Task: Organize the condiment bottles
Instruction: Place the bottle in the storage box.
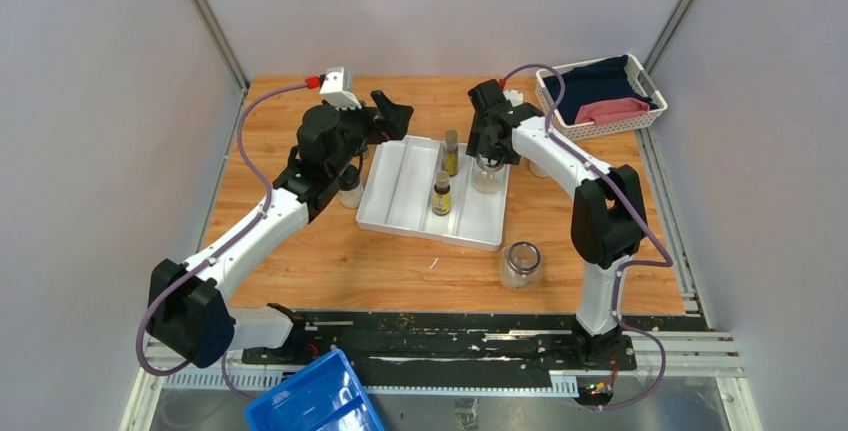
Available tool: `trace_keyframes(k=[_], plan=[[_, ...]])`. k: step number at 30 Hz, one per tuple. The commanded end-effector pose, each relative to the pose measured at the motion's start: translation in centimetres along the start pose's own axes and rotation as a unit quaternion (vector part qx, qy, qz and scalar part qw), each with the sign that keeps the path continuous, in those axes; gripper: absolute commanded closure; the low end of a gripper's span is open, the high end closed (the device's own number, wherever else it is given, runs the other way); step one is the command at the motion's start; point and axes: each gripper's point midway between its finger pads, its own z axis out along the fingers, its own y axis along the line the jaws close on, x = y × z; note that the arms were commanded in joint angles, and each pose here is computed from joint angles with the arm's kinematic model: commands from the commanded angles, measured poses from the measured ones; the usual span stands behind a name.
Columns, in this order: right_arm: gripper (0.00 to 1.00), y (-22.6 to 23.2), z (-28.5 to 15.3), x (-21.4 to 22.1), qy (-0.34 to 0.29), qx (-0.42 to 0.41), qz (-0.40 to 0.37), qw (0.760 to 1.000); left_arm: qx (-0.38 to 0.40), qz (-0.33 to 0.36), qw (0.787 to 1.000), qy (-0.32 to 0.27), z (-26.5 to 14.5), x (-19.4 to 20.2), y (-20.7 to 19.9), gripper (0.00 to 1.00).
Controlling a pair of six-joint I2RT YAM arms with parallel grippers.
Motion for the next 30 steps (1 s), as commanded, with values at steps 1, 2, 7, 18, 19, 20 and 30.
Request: trace_keyframes(k=[1, 2, 7, 18, 19, 20, 30], plan=[[0.26, 0.87, 0.77, 0.05, -0.006, 0.0, -0.012, 1.0, 0.004, 0.003, 1.0, 0.009, 0.03, 0.78, -0.16, 0.05], [0.25, 0.86, 0.76, 0.0, -0.007, 0.0, -0.013, 1.0, 0.003, 0.003, 1.0, 0.009, 0.03, 0.77, -0.14, 0.05], [0.19, 0.83, 0.61, -0.2, -0.011, -0.001, -0.014, 1.0, 0.003, 0.004, 1.0, 0.011, 0.11, 0.95, -0.09, 0.05], [0.17, 0.92, 0.08, -0.47, -0.018, -0.003, -0.011, 1.0, 0.006, 0.003, 1.0, 0.012, 0.16, 0.91, -0.25, 0.05], [0.2, 0.99, 0.04, -0.44, -0.017, -0.005, -0.01, 1.0, 0.006, 0.003, 1.0, 0.013, 0.14, 0.98, -0.25, 0.05], [0.22, 0.99, 0.08, -0.39, -0.016, -0.005, -0.01, 1.0, 0.006, 0.003, 1.0, 0.012, 0.13, 0.95, -0.21, 0.05], [0.64, 0.78, 0.5, 0.23, -0.01, 0.003, -0.007, 1.0, 0.008, 0.003, 1.0, 0.012, 0.04, 0.94, -0.33, 0.05]])
